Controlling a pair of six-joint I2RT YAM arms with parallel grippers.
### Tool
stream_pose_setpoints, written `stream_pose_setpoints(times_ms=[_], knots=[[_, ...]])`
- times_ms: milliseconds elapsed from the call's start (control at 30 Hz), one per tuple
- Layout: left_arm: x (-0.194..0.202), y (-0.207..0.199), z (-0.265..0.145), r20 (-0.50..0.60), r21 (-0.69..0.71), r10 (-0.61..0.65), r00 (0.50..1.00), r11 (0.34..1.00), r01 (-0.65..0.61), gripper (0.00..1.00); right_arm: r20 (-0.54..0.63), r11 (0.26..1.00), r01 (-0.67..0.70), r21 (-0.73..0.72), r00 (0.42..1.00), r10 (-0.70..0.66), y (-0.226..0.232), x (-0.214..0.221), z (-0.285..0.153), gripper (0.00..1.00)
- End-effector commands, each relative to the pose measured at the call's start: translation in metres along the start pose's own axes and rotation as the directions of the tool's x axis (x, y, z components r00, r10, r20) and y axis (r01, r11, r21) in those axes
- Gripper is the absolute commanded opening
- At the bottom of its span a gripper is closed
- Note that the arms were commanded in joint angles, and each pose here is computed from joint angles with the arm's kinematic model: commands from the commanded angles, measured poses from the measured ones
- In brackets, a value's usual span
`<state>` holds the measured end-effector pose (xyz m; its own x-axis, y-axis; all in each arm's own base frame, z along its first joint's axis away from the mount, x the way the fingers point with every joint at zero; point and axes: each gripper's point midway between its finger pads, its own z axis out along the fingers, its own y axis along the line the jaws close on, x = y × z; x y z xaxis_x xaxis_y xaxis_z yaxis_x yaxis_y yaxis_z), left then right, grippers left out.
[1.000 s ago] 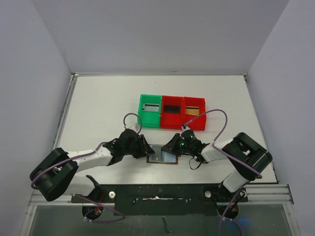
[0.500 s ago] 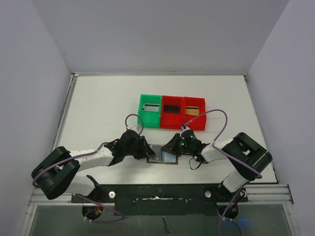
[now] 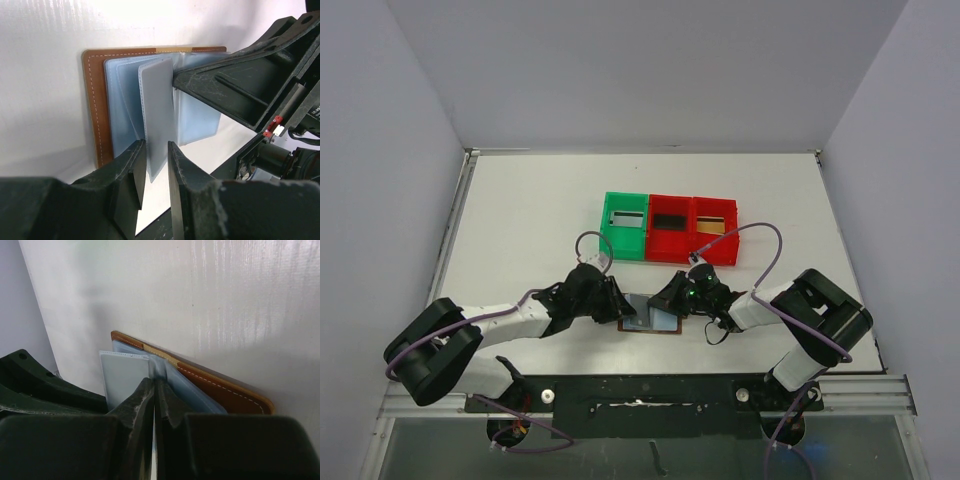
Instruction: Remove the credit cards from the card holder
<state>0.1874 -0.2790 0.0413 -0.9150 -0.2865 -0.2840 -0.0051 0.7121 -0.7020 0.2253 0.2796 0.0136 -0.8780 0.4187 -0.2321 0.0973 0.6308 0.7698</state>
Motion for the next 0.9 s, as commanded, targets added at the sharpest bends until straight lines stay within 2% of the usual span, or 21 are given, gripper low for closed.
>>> stream_pose_setpoints(times_ms=[0,500,733,867], knots=[[-0.018,-0.043,-0.006,0.045,0.123,0.044,0.998,0.991,-0.049,0.22,-0.03,0.973,0.001,0.231,1.0,0.006,-0.068,0.016,-0.006,0.0],[-0.017,-0.049,0.0,0.001,0.1,0.13,0.992,0.986,-0.129,0.24,-0.024,0.98,0.012,0.199,1.0,-0.007,-0.06,0.014,-0.006,0.09],[-0.004,-0.053,0.013,-0.054,0.164,0.09,0.994,0.983,-0.08,0.26,-0.011,0.993,0.063,0.101,0.998,-0.062,-0.029,0.003,-0.007,0.26],[-0.005,-0.049,0.015,-0.047,0.142,0.083,0.995,0.987,-0.075,0.27,0.016,0.994,0.086,0.061,0.996,-0.087,-0.008,-0.007,-0.011,0.3]])
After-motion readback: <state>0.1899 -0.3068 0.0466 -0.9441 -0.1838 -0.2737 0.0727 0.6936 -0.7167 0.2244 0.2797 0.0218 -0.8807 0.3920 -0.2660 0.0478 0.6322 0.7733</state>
